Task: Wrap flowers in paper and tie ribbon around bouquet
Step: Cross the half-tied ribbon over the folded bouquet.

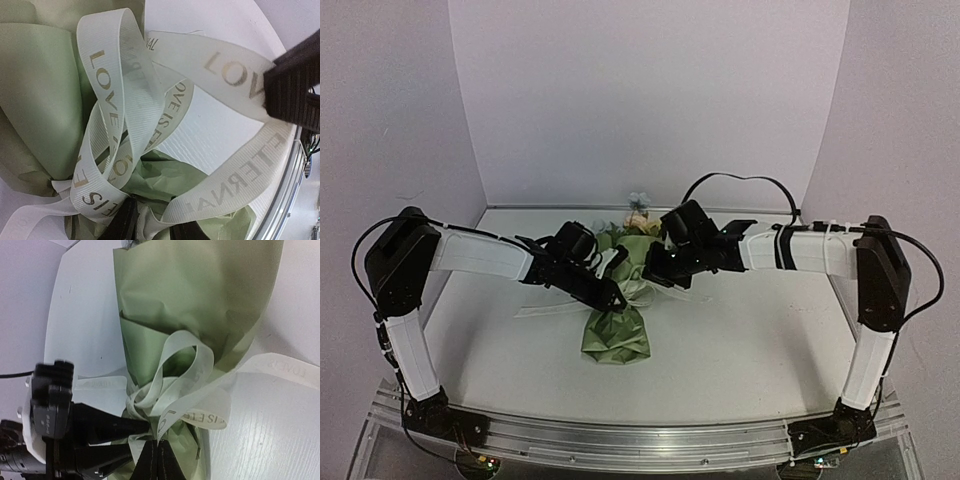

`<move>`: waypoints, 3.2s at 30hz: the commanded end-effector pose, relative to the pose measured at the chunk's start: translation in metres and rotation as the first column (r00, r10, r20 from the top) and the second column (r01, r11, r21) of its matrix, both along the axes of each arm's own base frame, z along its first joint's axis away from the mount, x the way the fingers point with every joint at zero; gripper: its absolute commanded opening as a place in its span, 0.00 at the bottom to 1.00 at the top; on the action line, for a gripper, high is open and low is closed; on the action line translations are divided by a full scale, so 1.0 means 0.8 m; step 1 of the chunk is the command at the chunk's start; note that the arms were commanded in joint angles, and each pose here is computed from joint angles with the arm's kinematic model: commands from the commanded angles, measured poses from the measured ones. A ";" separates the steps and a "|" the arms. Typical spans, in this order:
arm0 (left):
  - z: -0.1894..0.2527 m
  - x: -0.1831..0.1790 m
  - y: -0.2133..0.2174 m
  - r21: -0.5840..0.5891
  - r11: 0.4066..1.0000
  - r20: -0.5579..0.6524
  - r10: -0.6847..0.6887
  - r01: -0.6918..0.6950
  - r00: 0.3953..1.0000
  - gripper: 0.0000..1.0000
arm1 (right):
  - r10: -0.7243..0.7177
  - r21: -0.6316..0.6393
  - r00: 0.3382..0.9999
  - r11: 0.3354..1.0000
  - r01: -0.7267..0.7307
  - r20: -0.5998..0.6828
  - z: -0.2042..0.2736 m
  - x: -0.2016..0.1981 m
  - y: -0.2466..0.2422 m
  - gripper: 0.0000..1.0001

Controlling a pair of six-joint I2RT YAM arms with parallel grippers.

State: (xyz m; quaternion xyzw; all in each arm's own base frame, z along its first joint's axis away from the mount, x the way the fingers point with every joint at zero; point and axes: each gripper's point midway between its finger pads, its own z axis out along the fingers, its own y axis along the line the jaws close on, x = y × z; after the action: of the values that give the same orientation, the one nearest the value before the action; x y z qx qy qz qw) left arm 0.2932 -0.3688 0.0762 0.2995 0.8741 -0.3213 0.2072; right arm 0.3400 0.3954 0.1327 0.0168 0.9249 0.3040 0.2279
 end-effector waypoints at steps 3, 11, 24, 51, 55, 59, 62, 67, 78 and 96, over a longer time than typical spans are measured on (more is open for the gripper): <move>0.042 0.009 -0.001 -0.092 0.995 0.039 0.029 -0.026 0.999 0.31 | -0.013 -0.081 1.000 0.997 0.012 -0.010 -0.018 -0.025 -0.027 0.00; 0.068 -0.003 0.001 -0.153 0.988 0.018 -0.004 0.007 1.000 0.42 | -0.033 -0.109 0.999 0.994 0.031 -0.020 -0.034 -0.026 -0.029 0.00; 0.129 0.035 0.021 -0.277 0.958 0.037 0.089 -0.076 0.995 0.51 | -0.052 -0.149 0.998 0.988 0.048 -0.022 -0.044 -0.024 -0.033 0.00; 0.057 0.121 -0.043 0.121 0.990 0.128 0.062 -0.078 0.990 0.40 | -0.067 -0.147 0.998 0.987 0.064 -0.015 -0.043 -0.017 -0.028 0.00; 0.063 0.120 -0.038 0.107 0.988 0.135 0.097 -0.112 0.986 0.16 | -0.067 -0.148 0.998 0.987 0.064 -0.014 -0.043 -0.017 -0.028 0.00; 0.073 0.119 -0.021 0.067 0.978 0.152 0.188 -0.200 0.970 0.00 | -0.067 -0.149 0.998 0.987 0.065 -0.008 -0.041 -0.015 -0.027 0.00; 0.084 0.122 0.003 0.010 0.955 0.152 0.291 -0.296 0.944 0.00 | -0.068 -0.152 0.998 0.986 0.067 -0.004 -0.040 -0.013 -0.026 0.00; 0.096 0.120 0.051 -0.071 0.905 0.125 0.426 -0.420 0.896 0.00 | -0.065 -0.165 0.998 0.984 0.063 -0.006 -0.040 -0.009 -0.022 0.00; 0.081 0.121 0.107 -0.123 0.835 0.024 0.543 -0.536 0.839 0.00 | -0.093 -0.225 0.996 0.970 0.094 0.017 -0.040 0.001 -0.031 0.00; 0.037 0.102 0.128 -0.084 0.806 -0.048 0.583 -0.585 0.811 0.00 | -0.191 -0.342 0.980 0.918 0.200 0.058 -0.055 -0.015 -0.102 0.00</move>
State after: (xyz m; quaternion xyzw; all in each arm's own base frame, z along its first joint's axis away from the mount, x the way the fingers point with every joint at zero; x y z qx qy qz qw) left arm 0.3738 -0.2728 0.0972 0.0175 0.9164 -0.2826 0.2831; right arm 0.3208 0.3233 0.0627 0.0455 0.9653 0.1105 0.2320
